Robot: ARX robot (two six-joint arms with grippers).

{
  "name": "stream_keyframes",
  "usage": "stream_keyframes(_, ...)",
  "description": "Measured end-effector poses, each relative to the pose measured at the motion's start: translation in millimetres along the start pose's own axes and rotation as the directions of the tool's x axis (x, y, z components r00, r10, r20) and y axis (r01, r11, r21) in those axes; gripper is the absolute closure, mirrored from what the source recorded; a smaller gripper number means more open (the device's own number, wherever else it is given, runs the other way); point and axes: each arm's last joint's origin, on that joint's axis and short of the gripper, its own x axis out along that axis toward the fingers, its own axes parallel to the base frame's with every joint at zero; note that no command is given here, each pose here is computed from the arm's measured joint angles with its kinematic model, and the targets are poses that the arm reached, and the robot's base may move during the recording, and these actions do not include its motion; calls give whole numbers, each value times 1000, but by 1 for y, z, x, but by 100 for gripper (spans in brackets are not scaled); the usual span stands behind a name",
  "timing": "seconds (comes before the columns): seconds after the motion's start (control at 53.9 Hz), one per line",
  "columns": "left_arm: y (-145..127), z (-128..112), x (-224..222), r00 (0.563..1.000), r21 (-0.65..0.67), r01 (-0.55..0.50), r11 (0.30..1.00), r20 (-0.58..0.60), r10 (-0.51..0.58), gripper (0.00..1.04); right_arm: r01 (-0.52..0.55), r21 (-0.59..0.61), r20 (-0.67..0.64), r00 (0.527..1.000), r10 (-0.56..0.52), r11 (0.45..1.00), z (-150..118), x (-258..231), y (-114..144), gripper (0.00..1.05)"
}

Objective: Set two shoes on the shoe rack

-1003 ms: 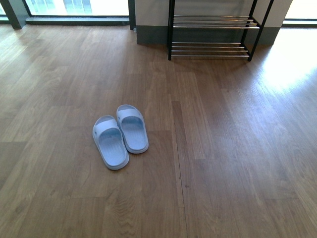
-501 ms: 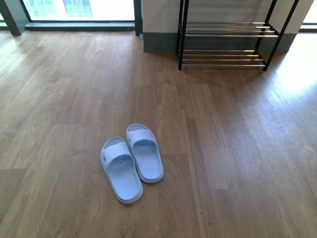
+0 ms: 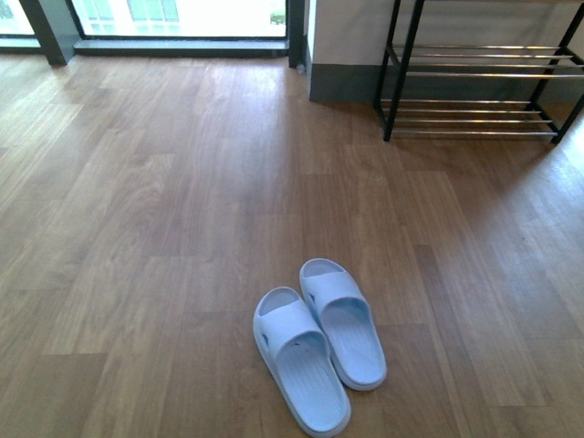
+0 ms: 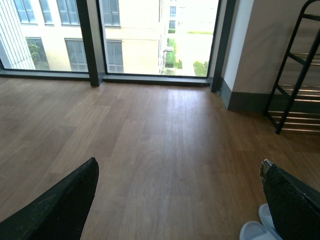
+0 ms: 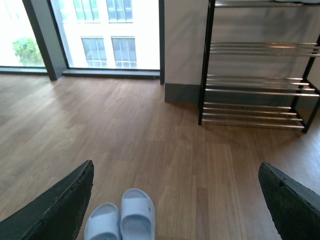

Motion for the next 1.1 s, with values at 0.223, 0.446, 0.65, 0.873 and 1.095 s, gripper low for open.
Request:
stream_keyframes(0.223, 0, 0, 0, 1000, 0, 2, 1000, 0, -2, 9, 5, 0, 1, 1000, -5, 1000, 0, 0, 0, 9)
stream_keyframes(0.446, 0, 0, 0, 1000, 0, 2, 1000, 0, -2, 9, 28, -67, -90, 995, -34, 997, -3, 11, 2, 9)
stream_keyframes(0.65, 0, 0, 0, 1000, 0, 2, 1000, 0, -2, 9, -55, -88, -190, 981, 37, 995, 6, 63, 9, 9)
stream_keyframes(0.873, 0, 0, 0, 1000, 0, 2, 1000, 0, -2, 9, -118, -137, -322, 944, 68, 984, -21, 148, 25, 9)
stream_keyframes(1.095, 0, 0, 0, 1000, 0, 2, 1000, 0, -2, 9, -182, -180, -498, 864, 70, 967, -100, 232, 48, 9)
